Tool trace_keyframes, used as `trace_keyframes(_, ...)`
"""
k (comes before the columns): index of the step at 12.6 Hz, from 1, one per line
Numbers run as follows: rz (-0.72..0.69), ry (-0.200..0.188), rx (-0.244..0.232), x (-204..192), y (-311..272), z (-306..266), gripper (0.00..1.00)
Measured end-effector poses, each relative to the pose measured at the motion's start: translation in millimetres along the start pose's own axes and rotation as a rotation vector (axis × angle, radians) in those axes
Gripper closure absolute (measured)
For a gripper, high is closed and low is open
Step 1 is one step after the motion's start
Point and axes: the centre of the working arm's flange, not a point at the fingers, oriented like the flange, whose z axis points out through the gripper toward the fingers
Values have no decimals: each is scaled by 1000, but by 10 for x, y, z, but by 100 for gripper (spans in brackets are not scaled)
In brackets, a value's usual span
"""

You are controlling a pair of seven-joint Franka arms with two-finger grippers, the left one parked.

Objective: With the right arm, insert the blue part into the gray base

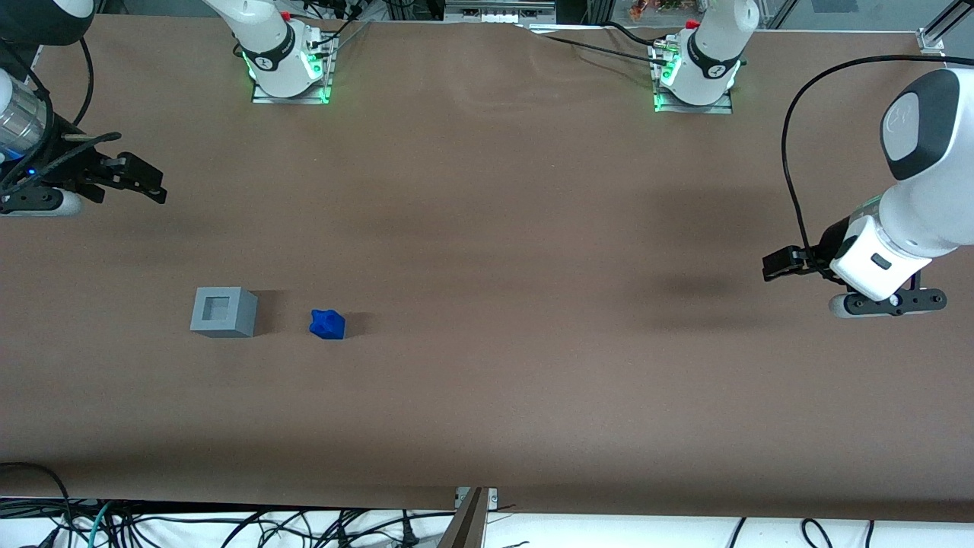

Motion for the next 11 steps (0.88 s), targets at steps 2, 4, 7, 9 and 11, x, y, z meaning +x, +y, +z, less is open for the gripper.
trace_keyframes(2, -1, -2, 0, 0, -4, 5, 1)
trace_keyframes(4, -1, -13, -1, 1, -4, 31, 1)
trace_keyframes(7, -11, -54, -2, 15, -54, 148, 1)
trace_keyframes(9, -24, -67, -3, 50, -130, 228, 1)
trace_keyframes(11, -35, -72, -4, 89, -192, 276, 0)
